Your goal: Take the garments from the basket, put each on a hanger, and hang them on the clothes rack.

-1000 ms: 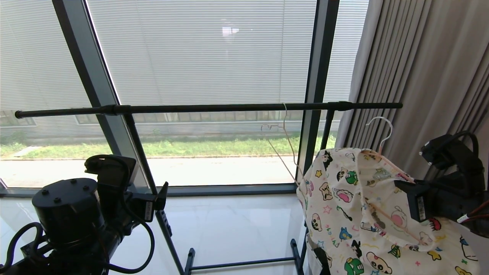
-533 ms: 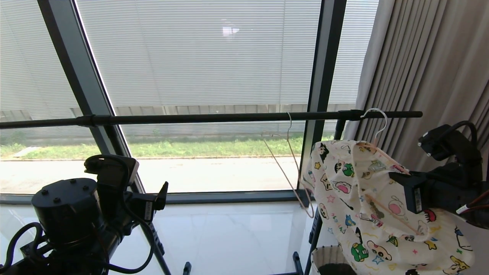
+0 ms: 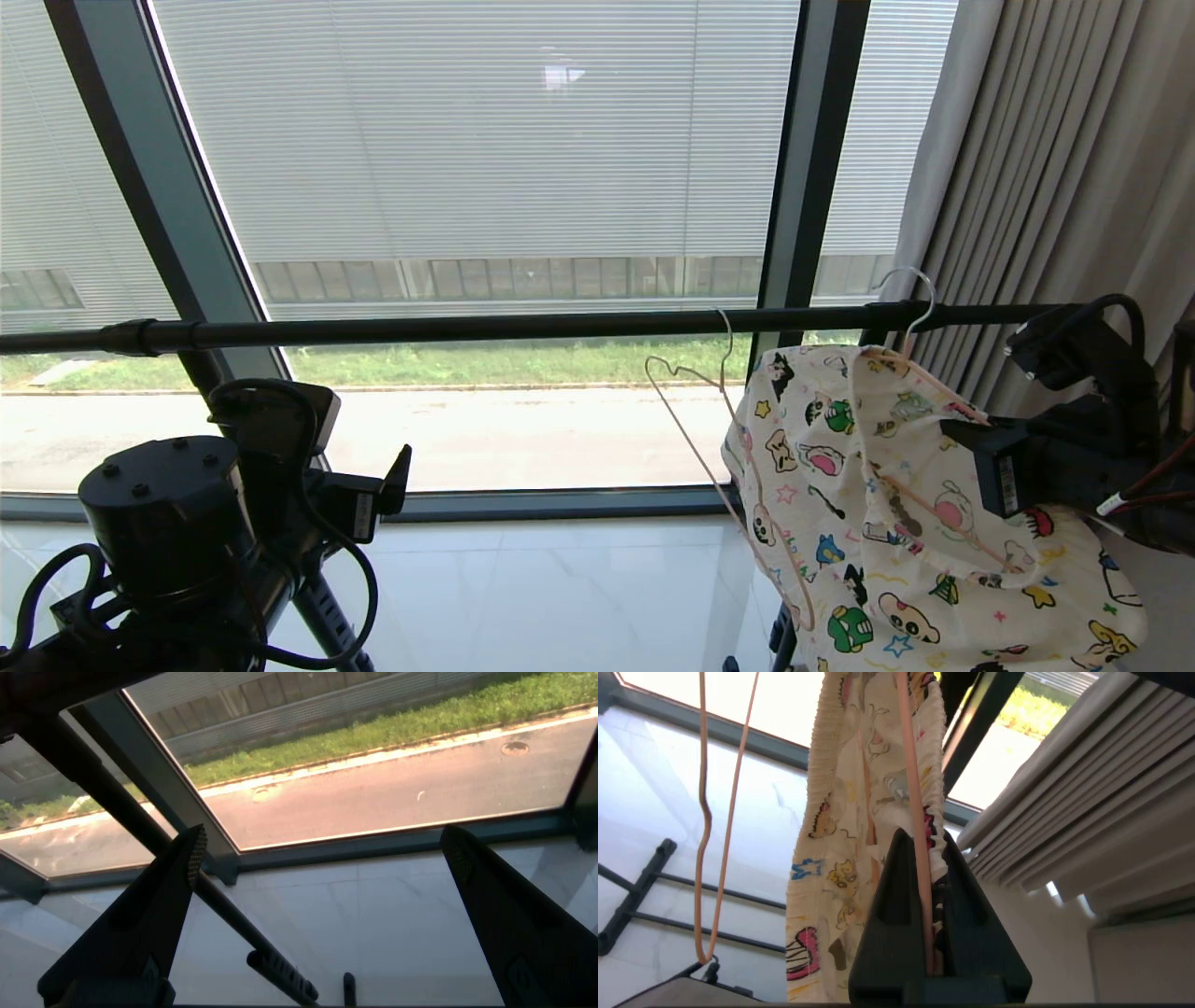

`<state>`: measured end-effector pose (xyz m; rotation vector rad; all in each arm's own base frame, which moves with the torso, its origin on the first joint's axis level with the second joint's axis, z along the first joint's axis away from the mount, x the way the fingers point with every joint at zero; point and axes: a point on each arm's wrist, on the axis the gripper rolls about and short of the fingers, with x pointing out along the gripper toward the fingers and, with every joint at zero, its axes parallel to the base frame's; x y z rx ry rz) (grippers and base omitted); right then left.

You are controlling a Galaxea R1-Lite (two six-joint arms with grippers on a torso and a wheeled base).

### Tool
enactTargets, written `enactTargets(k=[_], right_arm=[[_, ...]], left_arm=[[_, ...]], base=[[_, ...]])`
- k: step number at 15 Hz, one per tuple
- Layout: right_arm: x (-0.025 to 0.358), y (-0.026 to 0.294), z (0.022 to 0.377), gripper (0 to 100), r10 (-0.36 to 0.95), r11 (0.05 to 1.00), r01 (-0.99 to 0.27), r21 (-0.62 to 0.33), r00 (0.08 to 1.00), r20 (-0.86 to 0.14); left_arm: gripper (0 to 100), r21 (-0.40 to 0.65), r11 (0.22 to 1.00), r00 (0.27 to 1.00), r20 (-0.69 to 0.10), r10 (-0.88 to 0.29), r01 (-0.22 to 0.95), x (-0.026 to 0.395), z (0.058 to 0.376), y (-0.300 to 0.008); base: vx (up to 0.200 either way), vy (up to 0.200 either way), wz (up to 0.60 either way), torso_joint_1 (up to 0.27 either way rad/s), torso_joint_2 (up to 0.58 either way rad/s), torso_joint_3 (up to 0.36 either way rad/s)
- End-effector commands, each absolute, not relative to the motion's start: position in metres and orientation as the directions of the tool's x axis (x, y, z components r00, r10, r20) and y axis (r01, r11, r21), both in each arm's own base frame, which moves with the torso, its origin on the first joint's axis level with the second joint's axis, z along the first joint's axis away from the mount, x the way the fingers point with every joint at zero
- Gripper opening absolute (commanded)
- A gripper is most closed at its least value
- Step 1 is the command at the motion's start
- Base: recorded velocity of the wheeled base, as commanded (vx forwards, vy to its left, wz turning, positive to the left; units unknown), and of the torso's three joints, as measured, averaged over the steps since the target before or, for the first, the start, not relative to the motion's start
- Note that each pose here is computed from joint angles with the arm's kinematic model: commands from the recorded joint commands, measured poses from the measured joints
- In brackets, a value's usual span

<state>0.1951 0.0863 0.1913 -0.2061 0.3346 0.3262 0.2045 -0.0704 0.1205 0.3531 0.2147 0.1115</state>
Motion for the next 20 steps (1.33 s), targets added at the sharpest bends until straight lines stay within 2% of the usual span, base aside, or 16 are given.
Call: enactTargets(k=[1,4,11,20], right_arm=[[0.197,0.087,0.189,0,0.276,0.926,-0.347,-0.146,0.89,-0.363],[0.204,0.09,0.186,0,0.274,0.926,-0.349,-0.146,0.885,-0.377],[0.251,0.11,0.173,0,0.265,0.927,-0.346,-0.141,0.876,-0.404],[0.263,0.115,0.154,0,0.248,0.927,-0.348,-0.143,0.852,-0.461]], left_arm=[[100,0.359,0.931,0.97,-0.196,0.146,-0.068,0.204,0.119,-0.07],[100,0.361,0.93,0.968,-0.202,0.148,-0.067,0.202,0.117,-0.069],[100,0.36,0.931,0.968,-0.2,0.149,-0.069,0.201,0.117,-0.069],[100,0.356,0.932,0.97,-0.192,0.15,-0.074,0.201,0.118,-0.069]], base=[[0.0,0.0,0.0,0.0,0.0,0.0],[0.0,0.0,0.0,0.0,0.0,0.0],[0.0,0.0,0.0,0.0,0.0,0.0],[0.0,0.0,0.0,0.0,0.0,0.0]])
